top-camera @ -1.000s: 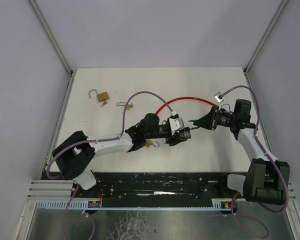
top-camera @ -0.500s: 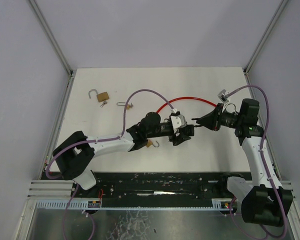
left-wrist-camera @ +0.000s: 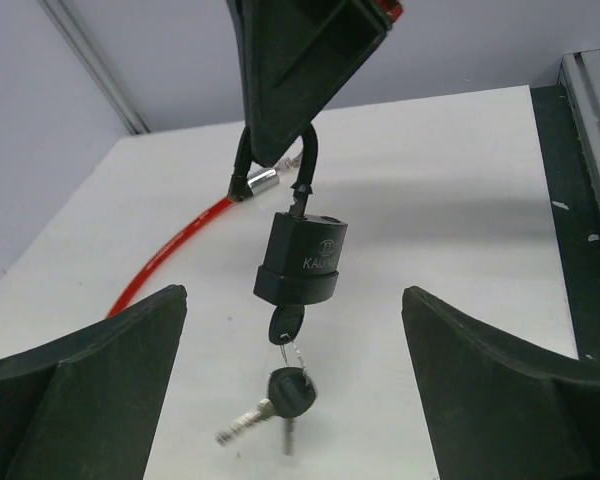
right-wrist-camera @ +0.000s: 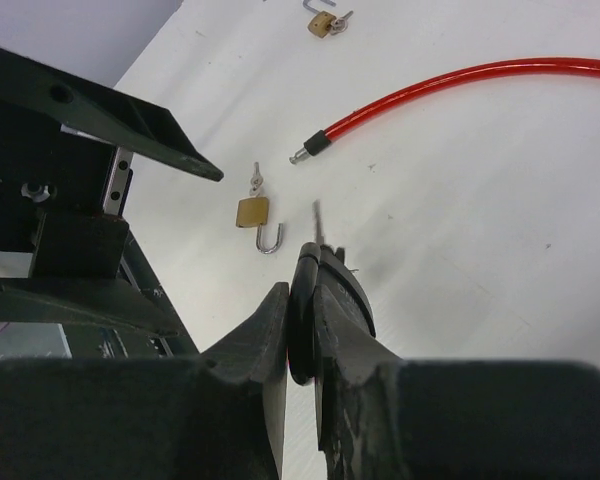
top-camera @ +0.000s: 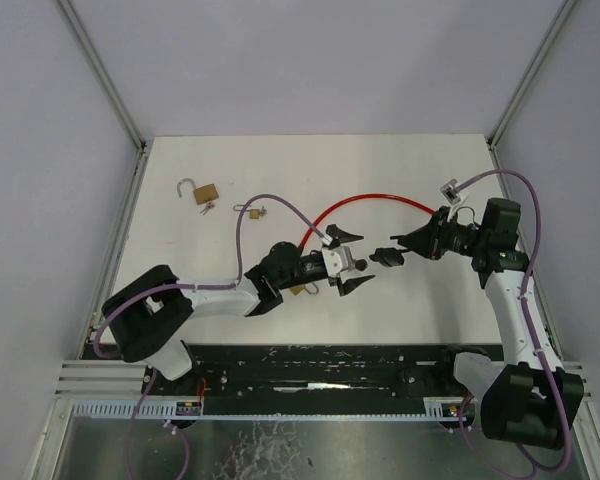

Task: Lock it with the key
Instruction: Pick up the lock from the center of the board.

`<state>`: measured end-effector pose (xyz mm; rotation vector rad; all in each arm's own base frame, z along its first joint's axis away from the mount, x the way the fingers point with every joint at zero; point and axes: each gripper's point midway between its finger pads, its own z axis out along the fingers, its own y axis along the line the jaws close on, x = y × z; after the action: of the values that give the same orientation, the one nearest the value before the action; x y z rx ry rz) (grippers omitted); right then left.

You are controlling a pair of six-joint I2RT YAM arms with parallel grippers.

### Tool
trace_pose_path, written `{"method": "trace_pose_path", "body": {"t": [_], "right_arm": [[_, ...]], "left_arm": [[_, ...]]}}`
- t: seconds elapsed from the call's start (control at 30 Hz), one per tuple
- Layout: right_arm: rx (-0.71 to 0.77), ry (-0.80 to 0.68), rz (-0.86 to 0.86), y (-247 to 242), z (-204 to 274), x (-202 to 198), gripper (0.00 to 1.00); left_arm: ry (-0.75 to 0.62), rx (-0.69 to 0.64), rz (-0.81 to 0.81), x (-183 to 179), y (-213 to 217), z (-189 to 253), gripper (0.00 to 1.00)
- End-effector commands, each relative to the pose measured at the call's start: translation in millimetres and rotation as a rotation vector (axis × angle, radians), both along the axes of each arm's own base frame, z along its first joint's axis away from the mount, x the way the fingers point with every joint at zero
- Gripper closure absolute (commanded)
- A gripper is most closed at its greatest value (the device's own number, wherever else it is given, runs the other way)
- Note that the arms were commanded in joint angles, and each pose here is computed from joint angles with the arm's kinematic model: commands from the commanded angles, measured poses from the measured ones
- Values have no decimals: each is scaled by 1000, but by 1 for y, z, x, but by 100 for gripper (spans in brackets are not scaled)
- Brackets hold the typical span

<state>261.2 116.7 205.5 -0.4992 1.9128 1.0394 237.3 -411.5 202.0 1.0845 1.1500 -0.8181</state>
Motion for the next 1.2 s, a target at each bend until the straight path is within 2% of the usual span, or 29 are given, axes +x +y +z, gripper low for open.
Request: {"method": "trace_pose_path", "body": {"t": [0.0, 0.1, 0.3, 0.6, 0.77, 0.87, 1.0, 1.07, 1.17], "right_arm": [[62, -121, 57, 6, 41, -2, 100], [91, -170, 124, 13, 53, -15, 100], [80, -238, 190, 17, 60, -29, 100], [23, -309, 220, 16, 63, -36, 100], [6, -341, 252, 17, 67, -38, 100], [17, -350, 277, 19, 70, -42, 100], [35, -364, 309, 21, 76, -46, 100], [37, -371, 325, 22, 77, -48, 100], [46, -369, 337, 23, 76, -53, 100]], "left_arm": [[-262, -131, -42, -13, 0, 34, 12], [-227, -134, -61, -14, -3, 32, 12], [5, -36, -106, -9, -15, 27, 9], [322, -225, -319, -5, 17, 62, 14], [428, -221, -391, -3, 14, 57, 19], [388, -229, -344, 4, 13, 51, 20], [209, -215, -235, 10, 11, 43, 19], [122, -196, -228, 7, 7, 41, 18], [62, -177, -229, 4, 0, 38, 18]]}}
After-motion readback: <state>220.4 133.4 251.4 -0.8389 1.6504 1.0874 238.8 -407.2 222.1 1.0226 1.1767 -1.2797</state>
